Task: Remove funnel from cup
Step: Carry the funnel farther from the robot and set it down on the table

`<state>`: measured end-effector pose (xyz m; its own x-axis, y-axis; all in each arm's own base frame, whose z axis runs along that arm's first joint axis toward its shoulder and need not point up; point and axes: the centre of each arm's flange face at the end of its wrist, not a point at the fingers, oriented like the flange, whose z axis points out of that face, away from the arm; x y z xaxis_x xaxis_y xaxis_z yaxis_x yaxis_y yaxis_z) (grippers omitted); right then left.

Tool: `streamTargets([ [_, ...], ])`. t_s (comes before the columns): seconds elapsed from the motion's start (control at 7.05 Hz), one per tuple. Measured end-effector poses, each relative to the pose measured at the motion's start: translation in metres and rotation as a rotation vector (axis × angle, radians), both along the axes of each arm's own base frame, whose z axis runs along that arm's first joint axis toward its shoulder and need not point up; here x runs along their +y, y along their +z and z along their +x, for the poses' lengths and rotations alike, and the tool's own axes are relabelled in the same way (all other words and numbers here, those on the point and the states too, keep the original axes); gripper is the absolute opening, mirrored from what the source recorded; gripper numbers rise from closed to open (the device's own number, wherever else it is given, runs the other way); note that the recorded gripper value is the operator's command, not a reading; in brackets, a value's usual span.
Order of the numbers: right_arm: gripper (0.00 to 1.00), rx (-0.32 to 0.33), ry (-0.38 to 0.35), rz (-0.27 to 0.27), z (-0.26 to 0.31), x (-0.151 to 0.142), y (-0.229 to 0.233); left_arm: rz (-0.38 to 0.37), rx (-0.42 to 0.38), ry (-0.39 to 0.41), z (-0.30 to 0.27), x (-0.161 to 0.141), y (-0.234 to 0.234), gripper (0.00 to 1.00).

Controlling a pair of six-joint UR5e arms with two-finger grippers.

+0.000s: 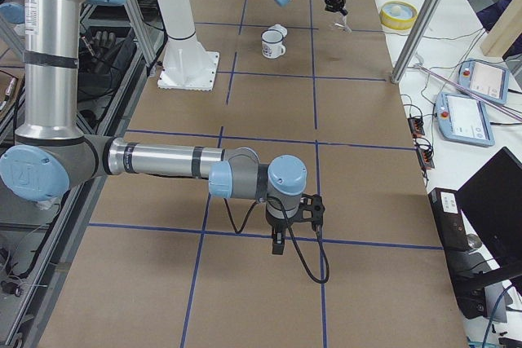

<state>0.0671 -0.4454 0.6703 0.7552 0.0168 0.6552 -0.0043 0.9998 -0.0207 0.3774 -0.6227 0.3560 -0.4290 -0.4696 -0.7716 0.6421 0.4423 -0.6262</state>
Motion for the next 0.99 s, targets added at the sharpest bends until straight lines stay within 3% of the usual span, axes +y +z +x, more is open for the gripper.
streamTargets([
  [0.28, 1.0, 0.0, 0.0, 0.0, 0.0, 0.0, 0.0, 0.002, -0.001, -0.01, 0.027, -0.001, 0.01, 0.0],
  [0.85, 1.0, 0.0, 0.0, 0.0, 0.0, 0.0, 0.0, 0.013, 0.008, 0.022, 0.07, 0.026, 0.009, 0.0],
  [0.99, 1.0, 0.0, 0.0, 0.0, 0.0, 0.0, 0.0, 0.013, 0.009, 0.027, 0.072, 0.029, 0.01, 0.38],
])
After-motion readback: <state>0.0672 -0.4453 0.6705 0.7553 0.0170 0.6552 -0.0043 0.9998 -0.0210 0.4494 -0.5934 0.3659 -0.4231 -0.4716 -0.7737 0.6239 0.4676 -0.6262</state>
